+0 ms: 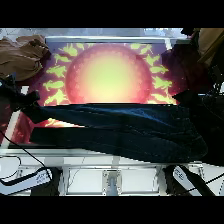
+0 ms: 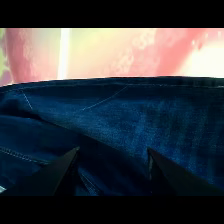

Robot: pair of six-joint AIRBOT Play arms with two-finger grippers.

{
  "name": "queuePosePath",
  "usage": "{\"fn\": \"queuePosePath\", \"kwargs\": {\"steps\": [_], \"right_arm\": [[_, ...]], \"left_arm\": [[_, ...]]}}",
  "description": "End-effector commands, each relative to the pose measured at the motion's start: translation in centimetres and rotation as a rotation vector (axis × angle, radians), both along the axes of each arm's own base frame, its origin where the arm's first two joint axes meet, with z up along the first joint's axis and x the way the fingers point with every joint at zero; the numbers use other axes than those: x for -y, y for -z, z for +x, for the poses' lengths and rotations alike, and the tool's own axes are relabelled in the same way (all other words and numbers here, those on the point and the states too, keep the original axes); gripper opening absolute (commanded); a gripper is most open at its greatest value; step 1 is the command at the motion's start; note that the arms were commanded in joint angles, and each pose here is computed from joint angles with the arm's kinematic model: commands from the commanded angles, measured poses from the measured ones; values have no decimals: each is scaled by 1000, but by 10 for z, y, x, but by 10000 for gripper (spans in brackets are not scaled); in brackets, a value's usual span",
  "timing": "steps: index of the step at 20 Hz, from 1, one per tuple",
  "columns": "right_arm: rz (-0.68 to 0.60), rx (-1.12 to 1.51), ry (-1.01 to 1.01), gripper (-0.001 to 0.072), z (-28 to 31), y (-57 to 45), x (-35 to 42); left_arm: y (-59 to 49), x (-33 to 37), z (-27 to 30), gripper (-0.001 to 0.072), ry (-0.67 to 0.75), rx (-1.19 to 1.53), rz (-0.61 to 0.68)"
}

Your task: Fold the clothes and pants, and hang the long-sleeved shirts on hangers.

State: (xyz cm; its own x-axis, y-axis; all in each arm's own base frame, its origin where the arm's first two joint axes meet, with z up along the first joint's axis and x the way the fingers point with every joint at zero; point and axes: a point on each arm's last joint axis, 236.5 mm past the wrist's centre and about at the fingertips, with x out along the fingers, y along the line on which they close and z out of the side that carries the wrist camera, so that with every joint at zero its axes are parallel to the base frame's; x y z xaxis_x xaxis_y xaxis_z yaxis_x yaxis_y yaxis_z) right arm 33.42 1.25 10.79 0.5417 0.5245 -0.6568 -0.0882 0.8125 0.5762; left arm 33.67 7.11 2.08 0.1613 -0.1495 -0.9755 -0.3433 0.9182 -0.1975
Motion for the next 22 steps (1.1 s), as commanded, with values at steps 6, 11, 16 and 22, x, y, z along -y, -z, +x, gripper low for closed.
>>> {"fn": "queuePosePath", "kwargs": {"steps": [6, 11, 16, 22], "right_arm": [[-1, -2, -3, 447, -1, 0, 0], [1, -3, -2, 447, -1, 0, -1], [6, -8, 5, 447, -1, 0, 0], [2, -3, 11, 447, 1, 0, 1]], "left_arm": [[-4, -9, 67, 15, -103, 231, -12], [-33, -14, 77, 15, -53, 340, 42], [-48, -29, 49, 14, -11, 298, 148], [35, -33, -28, 15, 6, -60, 157]]}}
